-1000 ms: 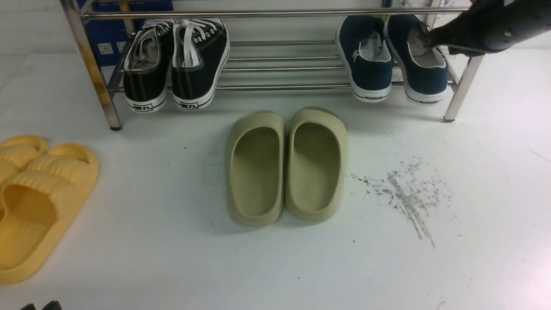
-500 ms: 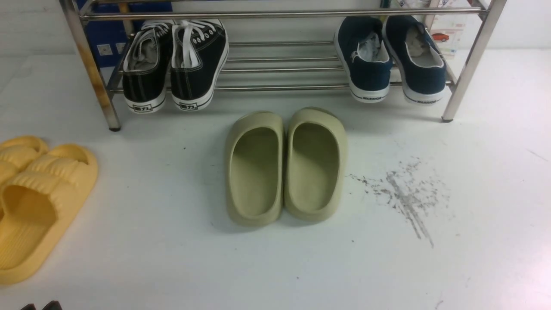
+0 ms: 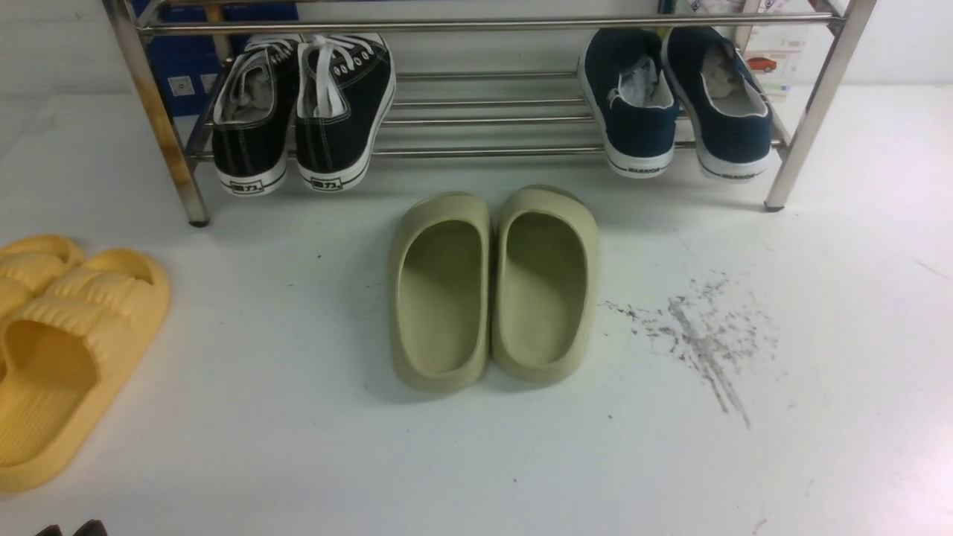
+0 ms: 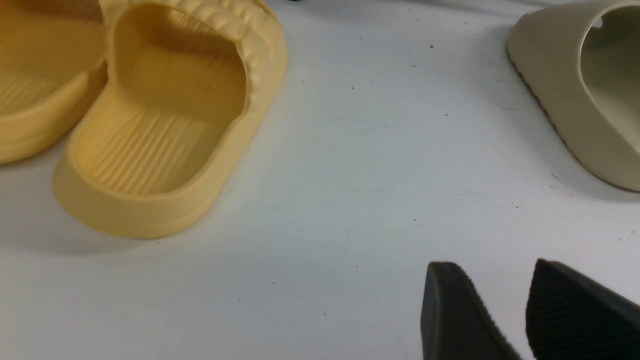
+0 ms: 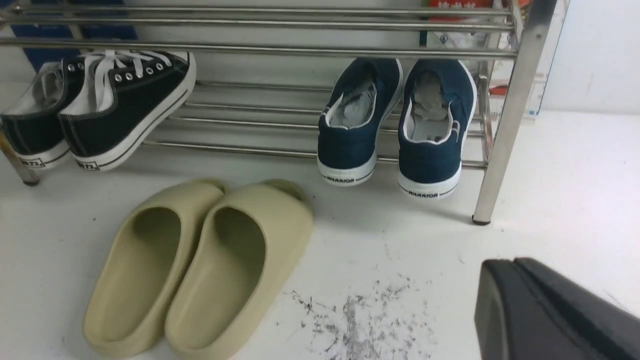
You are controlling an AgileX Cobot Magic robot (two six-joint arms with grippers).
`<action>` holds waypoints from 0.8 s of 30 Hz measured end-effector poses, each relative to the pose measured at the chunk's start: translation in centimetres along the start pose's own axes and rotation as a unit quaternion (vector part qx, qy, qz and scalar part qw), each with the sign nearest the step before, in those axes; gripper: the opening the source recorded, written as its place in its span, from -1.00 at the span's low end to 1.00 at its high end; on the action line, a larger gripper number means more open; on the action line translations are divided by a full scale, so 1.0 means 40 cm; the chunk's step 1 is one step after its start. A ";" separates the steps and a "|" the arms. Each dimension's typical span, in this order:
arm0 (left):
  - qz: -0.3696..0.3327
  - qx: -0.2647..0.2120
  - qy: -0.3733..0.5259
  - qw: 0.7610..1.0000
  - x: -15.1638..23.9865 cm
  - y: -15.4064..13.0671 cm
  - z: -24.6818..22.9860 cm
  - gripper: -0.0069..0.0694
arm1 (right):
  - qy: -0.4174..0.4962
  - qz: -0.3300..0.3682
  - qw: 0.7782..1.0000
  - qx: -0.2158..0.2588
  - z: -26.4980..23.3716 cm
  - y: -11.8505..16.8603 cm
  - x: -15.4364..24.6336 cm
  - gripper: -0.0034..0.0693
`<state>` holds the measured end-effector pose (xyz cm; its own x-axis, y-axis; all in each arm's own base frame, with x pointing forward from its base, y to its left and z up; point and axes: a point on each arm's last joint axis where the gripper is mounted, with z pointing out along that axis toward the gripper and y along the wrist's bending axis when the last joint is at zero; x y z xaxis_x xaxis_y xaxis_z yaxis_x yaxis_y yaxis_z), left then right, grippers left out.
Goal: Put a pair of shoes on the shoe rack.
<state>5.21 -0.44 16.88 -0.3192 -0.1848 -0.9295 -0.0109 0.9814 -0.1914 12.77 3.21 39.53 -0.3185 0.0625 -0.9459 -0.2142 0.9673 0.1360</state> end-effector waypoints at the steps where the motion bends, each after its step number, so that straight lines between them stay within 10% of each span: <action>1: 0.000 0.000 0.000 1.000 0.000 0.000 0.000 -0.19 | 0.004 0.004 1.000 -0.002 -0.001 0.001 0.002 -0.83; 15: 0.000 0.000 0.000 1.000 0.000 0.000 0.000 -0.19 | 0.017 -0.022 1.000 0.012 0.004 -0.008 0.029 -0.92; 24: 0.000 0.000 0.000 1.000 0.000 0.000 0.000 -0.19 | -0.068 -0.055 0.990 0.109 -0.037 -0.084 0.252 -0.92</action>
<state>5.21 -0.44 16.88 -0.3192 -0.1848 -0.9295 -0.0109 0.9814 -0.1914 8.91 0.24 29.97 -0.1738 -0.0290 -0.9844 -0.0313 0.9992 -0.0239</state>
